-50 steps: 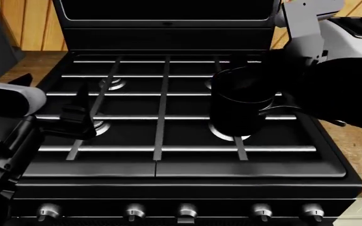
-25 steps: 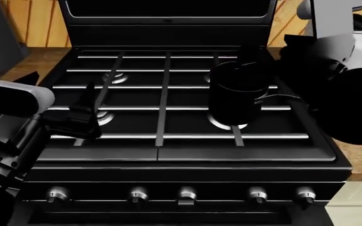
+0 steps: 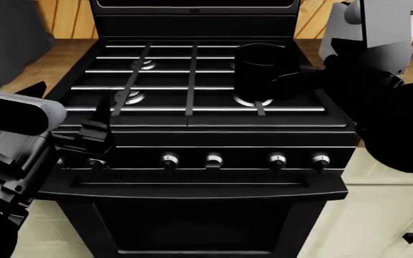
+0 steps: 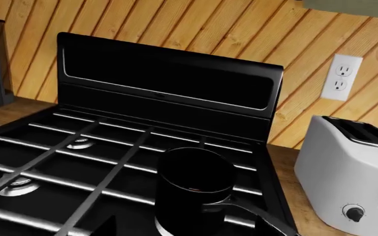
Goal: Frozen meat rests on a plate on the counter. Retrieve the meat and place it in a pot on a burner. Then turn the burner on.
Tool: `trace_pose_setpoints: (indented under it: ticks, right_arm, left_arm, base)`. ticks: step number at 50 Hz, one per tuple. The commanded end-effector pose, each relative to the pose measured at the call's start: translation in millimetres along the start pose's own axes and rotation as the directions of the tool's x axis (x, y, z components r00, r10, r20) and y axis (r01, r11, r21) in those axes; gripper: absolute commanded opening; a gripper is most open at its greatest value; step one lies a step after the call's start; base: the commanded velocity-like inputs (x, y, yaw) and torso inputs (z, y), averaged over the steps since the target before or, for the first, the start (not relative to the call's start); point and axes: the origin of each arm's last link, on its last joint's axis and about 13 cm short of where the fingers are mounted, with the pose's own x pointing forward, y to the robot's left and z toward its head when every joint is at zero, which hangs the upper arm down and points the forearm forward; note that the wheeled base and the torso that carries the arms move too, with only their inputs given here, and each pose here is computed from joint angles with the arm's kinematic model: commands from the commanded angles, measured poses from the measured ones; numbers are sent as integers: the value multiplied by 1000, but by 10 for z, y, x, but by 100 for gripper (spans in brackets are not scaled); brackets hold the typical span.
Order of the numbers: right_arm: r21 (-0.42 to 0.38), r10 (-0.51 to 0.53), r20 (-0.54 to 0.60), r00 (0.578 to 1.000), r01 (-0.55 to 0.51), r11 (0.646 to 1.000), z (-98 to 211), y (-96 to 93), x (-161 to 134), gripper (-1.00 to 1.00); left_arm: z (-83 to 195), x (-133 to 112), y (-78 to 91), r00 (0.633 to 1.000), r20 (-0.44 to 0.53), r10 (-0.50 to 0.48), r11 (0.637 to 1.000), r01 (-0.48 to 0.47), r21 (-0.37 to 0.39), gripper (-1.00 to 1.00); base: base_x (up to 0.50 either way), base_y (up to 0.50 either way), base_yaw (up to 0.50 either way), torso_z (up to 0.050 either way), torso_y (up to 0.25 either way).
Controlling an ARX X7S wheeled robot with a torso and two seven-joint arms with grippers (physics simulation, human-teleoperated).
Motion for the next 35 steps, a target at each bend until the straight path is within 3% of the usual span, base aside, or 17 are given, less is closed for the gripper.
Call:
trace_pose_setpoints:
  ticks: [1,16,20,25,29,35]
  right_arm:
    - [-6,-7,4,1000,7,1000,-14,-5,-1,100]
    - [-12,-26,19,999,27,1000,-41,-26,-10,100]
    - [-15,-38,27,999,39,999,-64,-31,-24,100]
    - [-20,-78,67,995,79,997,-130,-32,-72,100]
    - [1,-102,84,991,102,995,-217,-35,-131,100]
    - [41,-125,98,987,122,992,-369,-29,-229,100]
  left_arm:
    - [-5,2,-6,1000,-2,0,1000,0,4,100]
    - [-14,28,-13,1000,1,3,1000,-3,9,100]
    - [-86,42,-17,1000,-6,18,1000,-18,6,100]
    - [-194,64,-37,999,2,45,997,-45,-56,100]
    - [-285,86,-30,994,65,89,992,-83,-98,100]
    - [-372,87,-29,987,127,103,992,-93,-84,100]
  base:
    - [-500,12,0,0,0]
    - [-500,1,0,0,0]
    - [0,0,0,0,0]
    - [0,0,0,0,0]
    - [0,0,0,0,0]
    - [0,0,0,0,0]
